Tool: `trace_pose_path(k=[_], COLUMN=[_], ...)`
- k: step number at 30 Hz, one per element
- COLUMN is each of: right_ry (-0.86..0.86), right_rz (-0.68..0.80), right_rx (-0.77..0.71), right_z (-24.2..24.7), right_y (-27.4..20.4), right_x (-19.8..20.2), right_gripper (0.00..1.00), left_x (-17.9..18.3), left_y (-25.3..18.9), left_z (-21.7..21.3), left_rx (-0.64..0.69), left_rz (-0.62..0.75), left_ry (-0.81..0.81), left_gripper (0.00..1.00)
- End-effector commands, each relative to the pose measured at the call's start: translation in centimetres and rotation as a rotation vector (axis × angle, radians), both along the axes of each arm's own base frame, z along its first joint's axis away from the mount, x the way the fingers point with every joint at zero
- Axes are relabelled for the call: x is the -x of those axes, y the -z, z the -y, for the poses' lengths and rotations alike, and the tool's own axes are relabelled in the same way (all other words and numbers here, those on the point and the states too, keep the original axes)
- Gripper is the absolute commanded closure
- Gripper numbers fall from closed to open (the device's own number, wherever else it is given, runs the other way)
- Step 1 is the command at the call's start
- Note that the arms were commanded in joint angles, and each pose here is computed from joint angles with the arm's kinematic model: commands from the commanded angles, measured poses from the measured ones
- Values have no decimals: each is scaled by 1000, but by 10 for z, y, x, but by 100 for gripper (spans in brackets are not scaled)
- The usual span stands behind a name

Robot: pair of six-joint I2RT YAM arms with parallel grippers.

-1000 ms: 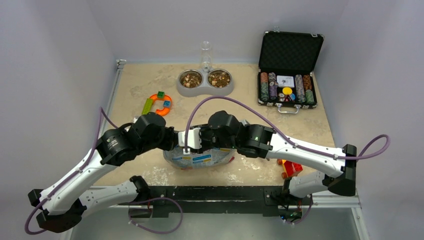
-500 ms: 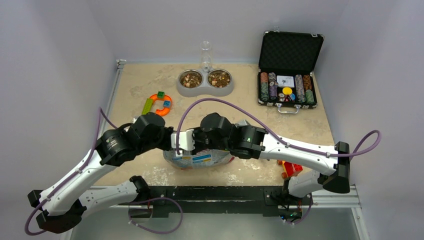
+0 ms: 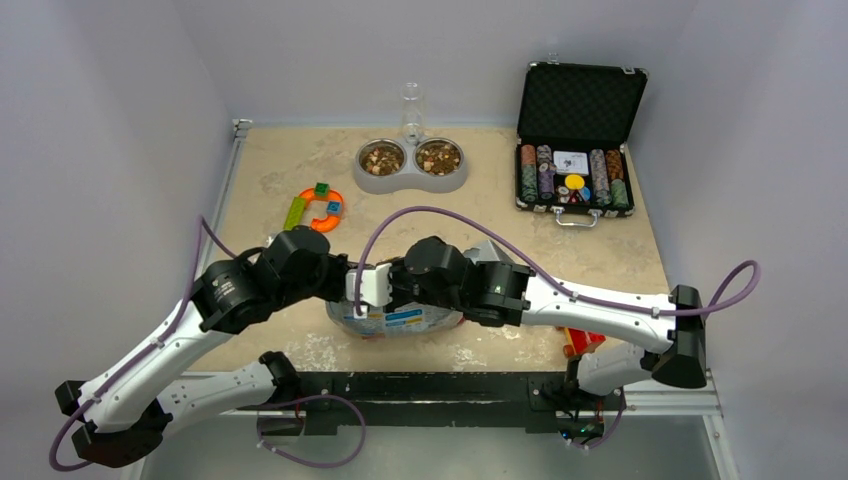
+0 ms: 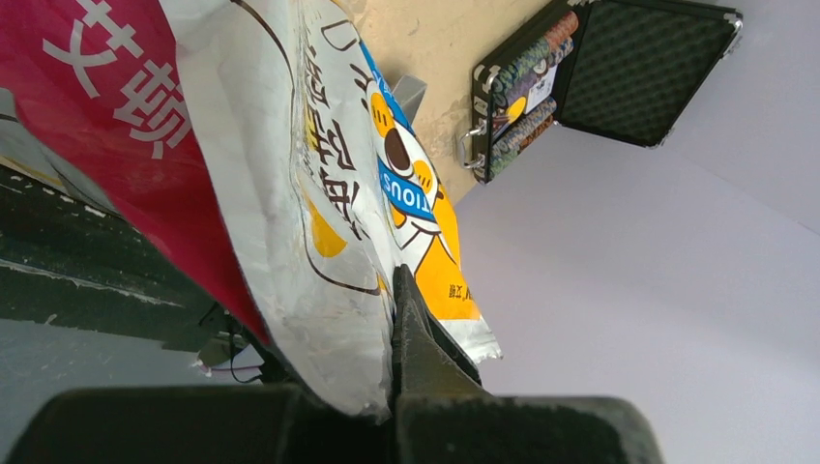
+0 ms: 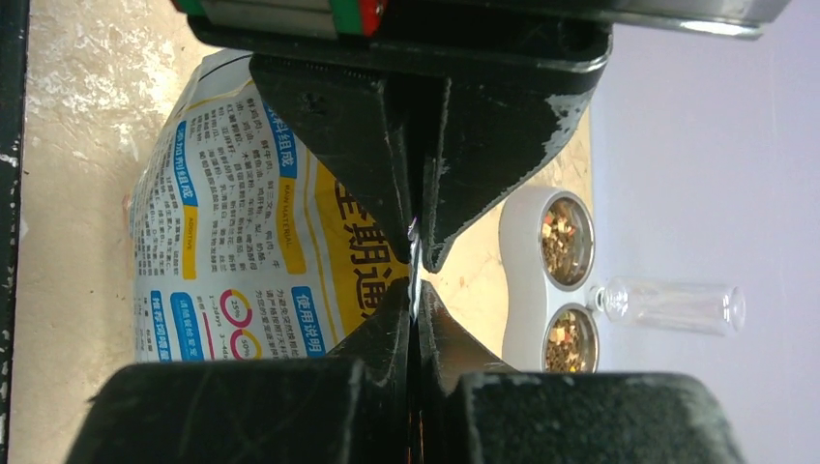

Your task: Serve the pet food

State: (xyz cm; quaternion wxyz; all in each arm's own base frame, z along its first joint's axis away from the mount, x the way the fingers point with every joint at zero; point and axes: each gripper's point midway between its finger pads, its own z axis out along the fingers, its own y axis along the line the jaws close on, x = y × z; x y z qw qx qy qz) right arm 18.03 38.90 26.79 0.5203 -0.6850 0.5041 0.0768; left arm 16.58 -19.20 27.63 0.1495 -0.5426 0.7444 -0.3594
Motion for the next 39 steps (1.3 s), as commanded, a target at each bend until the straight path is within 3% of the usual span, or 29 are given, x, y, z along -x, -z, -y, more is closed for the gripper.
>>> trace_pose_path(k=[1, 2, 3, 4, 6, 9, 11, 20, 21, 22, 32, 33, 34, 35, 39], right_ry=[91, 104, 99, 93, 84, 84, 84, 107, 110, 118, 121, 118, 118, 134, 176], right_rz=[85, 63, 40, 26, 24, 28, 31, 8, -1, -3, -3, -2, 1, 14, 65], right_rx=[-86, -90, -91, -94, -110, -87, -59, -130, -141, -148, -92, -91, -88, -78, -83], right_z=[25, 28, 30, 33, 37, 41, 42, 65, 68, 72, 78, 77, 77, 79, 92], right_y=[-34, -36, -36, -36, -36, -31, -27, -43, -44, -44, -27, -27, -27, -26, -32], right_x=[-17, -18, -17, -15, -15, -16, -17, -23, -24, -25, -34, -34, -34, -37, -44], right_gripper=[100, 100, 82, 73, 70, 77, 100, 99, 83, 79, 77, 77, 85, 100, 100], left_x=[-10, -10, -10, -10, -9, -8, -8, -8, -8, -8, -10, -10, -10, -10, -10], left_y=[-27, -27, -26, -25, -25, -25, -24, -25, -25, -25, -28, -28, -28, -27, -28], left_z=[4, 3, 3, 2, 2, 0, 0, -2, -2, -2, 1, 1, 1, 1, 0], left_rx=[341, 341, 341, 340, 341, 337, 337, 336, 338, 337, 343, 343, 342, 341, 339], left_rz=[-159, -159, -160, -162, -161, -163, -164, -160, -159, -159, -155, -154, -154, -155, -154], left_ry=[-283, -285, -286, -288, -289, -290, -289, -298, -298, -298, -294, -294, -294, -295, -297], left_gripper=[100, 100, 100, 100, 100, 100, 100, 100, 100, 100, 100, 100, 100, 100, 100])
